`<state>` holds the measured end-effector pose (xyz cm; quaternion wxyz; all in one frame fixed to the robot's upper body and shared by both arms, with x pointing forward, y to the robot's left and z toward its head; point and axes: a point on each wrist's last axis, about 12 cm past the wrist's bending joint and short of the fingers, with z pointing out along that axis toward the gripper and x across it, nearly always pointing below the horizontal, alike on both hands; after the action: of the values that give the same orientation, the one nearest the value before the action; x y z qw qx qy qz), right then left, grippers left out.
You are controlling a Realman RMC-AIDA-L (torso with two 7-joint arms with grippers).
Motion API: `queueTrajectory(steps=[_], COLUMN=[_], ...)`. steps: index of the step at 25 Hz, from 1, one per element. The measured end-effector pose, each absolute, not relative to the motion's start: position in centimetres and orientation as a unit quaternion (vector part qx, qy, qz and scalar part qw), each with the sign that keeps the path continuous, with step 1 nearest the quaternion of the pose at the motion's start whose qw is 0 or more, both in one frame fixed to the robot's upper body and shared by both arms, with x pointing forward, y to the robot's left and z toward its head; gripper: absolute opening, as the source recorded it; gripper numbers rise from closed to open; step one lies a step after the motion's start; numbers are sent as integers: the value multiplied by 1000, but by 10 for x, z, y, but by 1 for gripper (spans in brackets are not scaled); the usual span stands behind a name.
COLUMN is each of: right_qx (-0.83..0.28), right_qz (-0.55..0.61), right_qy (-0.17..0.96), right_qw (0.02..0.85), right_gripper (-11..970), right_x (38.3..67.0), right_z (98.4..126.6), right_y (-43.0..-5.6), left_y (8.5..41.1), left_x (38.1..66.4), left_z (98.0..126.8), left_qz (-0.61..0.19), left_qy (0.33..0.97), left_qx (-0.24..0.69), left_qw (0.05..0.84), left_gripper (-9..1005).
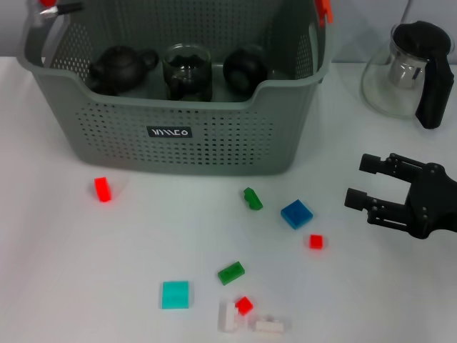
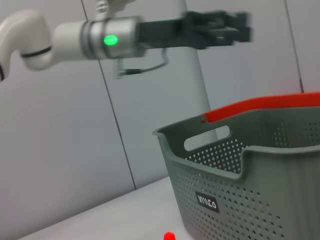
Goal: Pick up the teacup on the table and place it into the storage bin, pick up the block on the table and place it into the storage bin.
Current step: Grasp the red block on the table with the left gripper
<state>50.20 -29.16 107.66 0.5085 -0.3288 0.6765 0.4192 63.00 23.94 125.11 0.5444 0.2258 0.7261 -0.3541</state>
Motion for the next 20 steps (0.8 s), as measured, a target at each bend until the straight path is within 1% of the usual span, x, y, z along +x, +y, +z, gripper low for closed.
queueTrajectory(steps=[3,5,7,11,15,18,20], right_qx=[-330,-330,-329,-329,-327,-324,-321], right_qz=[420,419,419,420,420,420,421], right_qy=[676,676,676,676,678,678,679], right_qw=[509,509,509,509,508,508,509], right_gripper=[807,807,807,807,807,806,806], right_x=[504,504,505,505,505,504,504], right_z=[1078,1078,1078,1078,1077,1077,1077], right_y=[-291,-291,-291,-290,-290,-290,-290], left_y=[266,281,298,314,317,316,315], left_x=[601,584,563,529,494,475,468], left_z=[1243,1232,1213,1168,1126,1104,1094], left_qz=[-436,-465,-481,-442,-395,-372,-371], left_qy=[671,644,627,656,684,693,699], left_qx=[246,260,280,310,350,387,400], left_qw=[547,549,545,527,503,481,462], left_gripper=[674,739,737,734,732,731,729])
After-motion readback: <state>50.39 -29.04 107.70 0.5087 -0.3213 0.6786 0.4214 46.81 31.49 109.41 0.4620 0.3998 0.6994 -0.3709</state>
